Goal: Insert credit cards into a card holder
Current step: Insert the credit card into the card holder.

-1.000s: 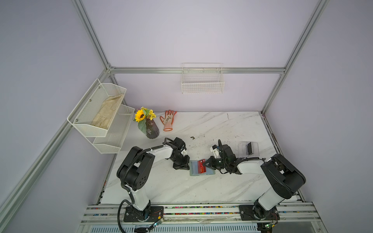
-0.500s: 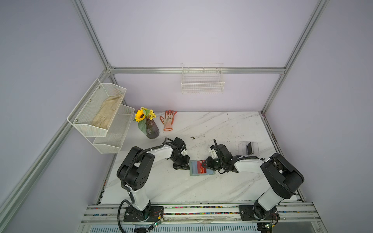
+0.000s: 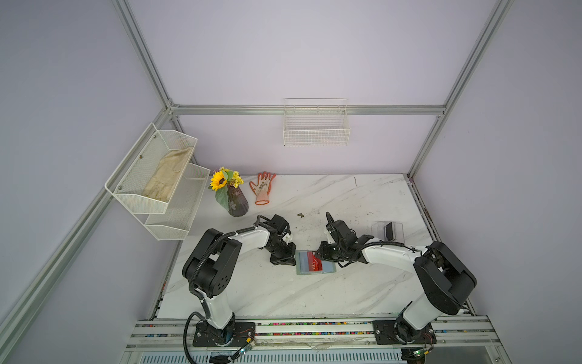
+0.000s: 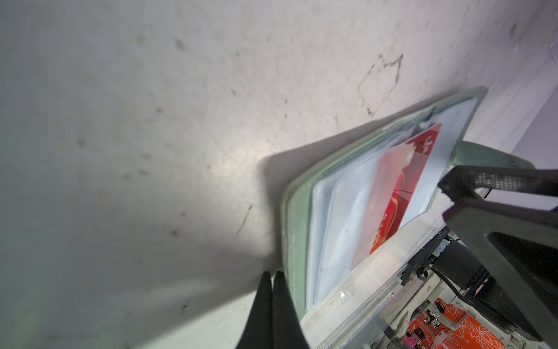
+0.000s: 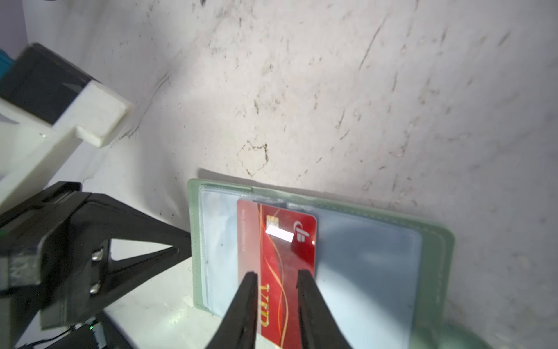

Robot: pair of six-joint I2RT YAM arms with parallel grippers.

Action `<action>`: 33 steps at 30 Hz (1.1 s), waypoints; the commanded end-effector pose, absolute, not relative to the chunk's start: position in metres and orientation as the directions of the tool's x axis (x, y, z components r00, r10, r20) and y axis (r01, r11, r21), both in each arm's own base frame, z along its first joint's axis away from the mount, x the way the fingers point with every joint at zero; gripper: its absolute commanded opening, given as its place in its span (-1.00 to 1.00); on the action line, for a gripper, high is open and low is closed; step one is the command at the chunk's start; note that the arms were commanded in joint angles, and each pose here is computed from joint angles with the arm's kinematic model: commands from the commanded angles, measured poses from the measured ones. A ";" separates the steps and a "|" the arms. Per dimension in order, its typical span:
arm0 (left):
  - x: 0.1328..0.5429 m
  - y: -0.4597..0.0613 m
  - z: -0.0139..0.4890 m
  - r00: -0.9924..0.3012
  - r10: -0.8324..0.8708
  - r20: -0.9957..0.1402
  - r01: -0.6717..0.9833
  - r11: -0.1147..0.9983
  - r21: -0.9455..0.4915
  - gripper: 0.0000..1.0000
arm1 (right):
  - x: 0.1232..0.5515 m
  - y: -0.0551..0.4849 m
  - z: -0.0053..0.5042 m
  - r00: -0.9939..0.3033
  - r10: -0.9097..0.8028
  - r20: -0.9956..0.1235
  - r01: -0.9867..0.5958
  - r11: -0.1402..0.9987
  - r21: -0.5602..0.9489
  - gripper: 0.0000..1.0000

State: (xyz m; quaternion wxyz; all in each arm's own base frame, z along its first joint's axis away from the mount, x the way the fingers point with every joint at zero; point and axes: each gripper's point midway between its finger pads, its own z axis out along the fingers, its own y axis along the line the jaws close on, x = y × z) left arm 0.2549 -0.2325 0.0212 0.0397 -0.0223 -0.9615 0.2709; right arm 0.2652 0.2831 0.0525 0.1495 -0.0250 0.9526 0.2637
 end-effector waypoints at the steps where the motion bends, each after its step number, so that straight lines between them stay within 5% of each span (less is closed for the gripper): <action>1: 0.264 -0.236 0.019 -0.996 0.076 0.043 0.044 0.862 -0.505 -1.00 | 0.266 0.262 0.041 -0.952 0.018 -0.306 -0.092 0.935 0.342 -0.70; 13: 0.265 -0.237 0.018 -0.996 0.076 0.046 0.043 0.862 -0.505 -1.00 | 0.259 0.255 0.012 -0.960 -0.033 -0.277 -0.097 0.970 0.221 -0.76; 33: 0.268 -0.239 0.024 -0.997 0.074 0.035 0.046 0.855 -0.516 -1.00 | 0.240 0.300 0.020 -0.959 -0.091 -0.267 -0.168 0.945 0.281 -0.79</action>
